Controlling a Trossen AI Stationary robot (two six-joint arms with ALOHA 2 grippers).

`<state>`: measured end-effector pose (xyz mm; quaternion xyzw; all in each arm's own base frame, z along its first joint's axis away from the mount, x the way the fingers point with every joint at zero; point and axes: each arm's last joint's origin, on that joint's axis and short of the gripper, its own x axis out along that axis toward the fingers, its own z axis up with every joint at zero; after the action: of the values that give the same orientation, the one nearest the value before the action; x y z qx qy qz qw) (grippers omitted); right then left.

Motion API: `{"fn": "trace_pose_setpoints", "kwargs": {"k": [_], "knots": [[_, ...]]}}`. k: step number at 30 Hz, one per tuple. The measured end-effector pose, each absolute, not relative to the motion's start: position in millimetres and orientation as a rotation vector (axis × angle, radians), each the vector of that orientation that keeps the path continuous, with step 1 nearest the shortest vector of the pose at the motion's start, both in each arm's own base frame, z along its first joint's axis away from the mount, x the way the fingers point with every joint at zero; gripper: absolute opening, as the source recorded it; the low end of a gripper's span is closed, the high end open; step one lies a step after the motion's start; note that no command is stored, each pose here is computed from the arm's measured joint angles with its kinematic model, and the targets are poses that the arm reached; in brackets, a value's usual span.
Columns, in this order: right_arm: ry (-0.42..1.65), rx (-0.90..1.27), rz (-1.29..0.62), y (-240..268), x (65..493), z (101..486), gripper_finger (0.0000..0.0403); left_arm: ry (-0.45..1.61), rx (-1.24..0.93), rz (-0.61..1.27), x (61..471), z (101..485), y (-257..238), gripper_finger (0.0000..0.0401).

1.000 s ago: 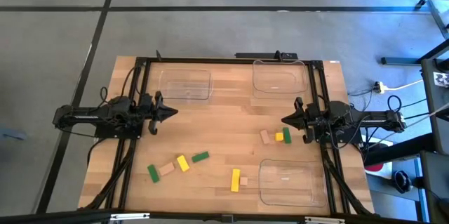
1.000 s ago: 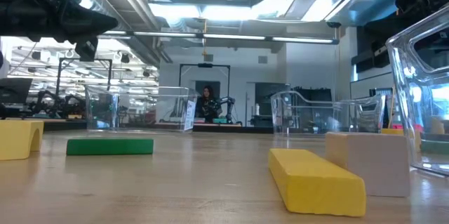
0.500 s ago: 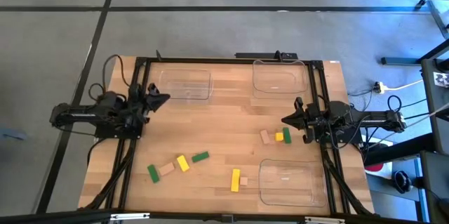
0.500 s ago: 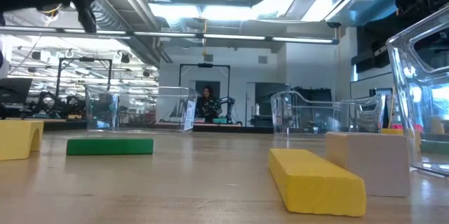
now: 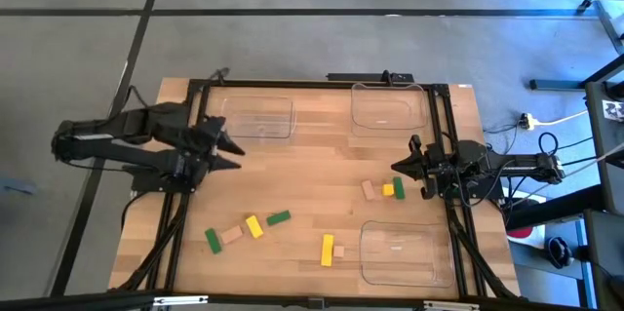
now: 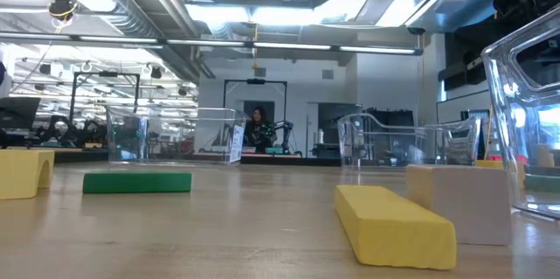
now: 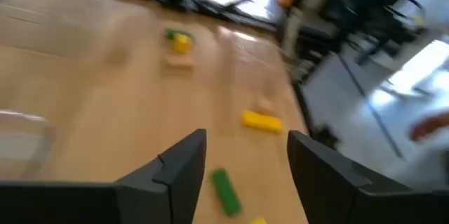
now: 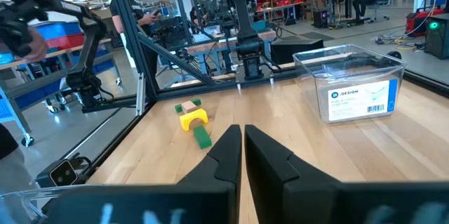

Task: Sort & place blocks by color
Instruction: Put the left brown block into the top left transparent bin

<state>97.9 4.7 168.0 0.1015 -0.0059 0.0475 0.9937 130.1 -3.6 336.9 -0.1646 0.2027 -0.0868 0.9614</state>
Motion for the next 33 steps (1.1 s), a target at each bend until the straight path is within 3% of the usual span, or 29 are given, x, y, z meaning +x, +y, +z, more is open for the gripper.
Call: {"fn": "trace_pose_setpoints", "kwargs": {"k": [6, 10, 20, 27, 33], "knots": [[-0.012, 0.203, 0.095, 5, 98, 168, 0.0023, 0.347, -0.334, -0.164, 148, 344, -3, 0.0198], [-0.012, 0.203, 0.095, 5, 98, 168, 0.0023, 0.424, -0.440, -0.126, 154, 337, -3, 0.0197], [-0.012, 0.203, 0.095, 5, 98, 168, 0.0023, 0.863, -0.672, -0.045, 156, 313, -51, 0.0197], [-0.012, 0.203, 0.095, 5, 98, 168, 0.0023, 1.153, -0.643, 0.190, 167, 288, -104, 0.0197], [-0.013, 0.203, 0.095, 5, 98, 168, 0.0023, 1.316, -0.657, 0.261, 184, 254, -139, 0.0219]]}}
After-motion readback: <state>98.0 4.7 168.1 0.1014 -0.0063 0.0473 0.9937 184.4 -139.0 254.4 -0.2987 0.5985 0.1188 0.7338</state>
